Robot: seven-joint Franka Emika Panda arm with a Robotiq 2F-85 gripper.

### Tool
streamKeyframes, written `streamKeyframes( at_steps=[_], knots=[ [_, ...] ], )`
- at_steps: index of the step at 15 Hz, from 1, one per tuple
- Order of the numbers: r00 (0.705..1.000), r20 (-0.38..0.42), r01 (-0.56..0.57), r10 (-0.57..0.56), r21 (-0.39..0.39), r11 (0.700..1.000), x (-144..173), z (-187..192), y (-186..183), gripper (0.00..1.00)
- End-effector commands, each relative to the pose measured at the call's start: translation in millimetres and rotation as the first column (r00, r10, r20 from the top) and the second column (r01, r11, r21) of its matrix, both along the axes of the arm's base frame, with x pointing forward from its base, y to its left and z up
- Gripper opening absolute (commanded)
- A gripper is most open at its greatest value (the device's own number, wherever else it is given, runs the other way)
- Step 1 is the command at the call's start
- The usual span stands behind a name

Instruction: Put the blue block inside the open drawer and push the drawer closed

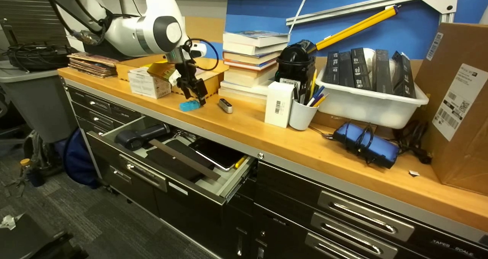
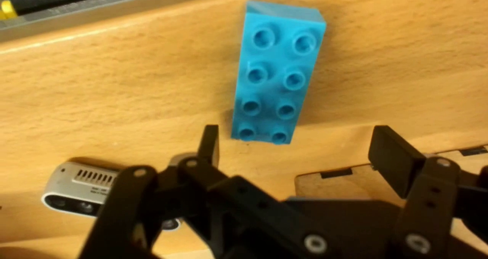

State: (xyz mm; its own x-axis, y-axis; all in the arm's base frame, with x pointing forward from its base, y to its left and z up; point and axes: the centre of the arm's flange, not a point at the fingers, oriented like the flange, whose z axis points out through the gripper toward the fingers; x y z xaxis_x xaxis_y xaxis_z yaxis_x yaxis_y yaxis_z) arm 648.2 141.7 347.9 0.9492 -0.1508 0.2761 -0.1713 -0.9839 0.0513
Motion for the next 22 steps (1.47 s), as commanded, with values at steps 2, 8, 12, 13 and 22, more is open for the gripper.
streamKeyframes(
  at_steps=[2,8,12,13,22],
  knots=[
    [0.997,-0.019,0.072,-0.073,-0.041,0.997,-2,8,2,1.0],
    [0.985,-0.051,0.158,-0.163,-0.093,0.983,-12,13,-3,0.51],
    [0.971,-0.094,0.205,-0.218,-0.134,0.97,-26,16,-11,0.19],
    [0.967,-0.107,0.214,-0.23,-0.142,0.966,-31,16,-16,0.13],
    [0.897,-0.283,0.297,-0.339,-0.183,0.937,-107,-27,-72,0.18]
  ],
)
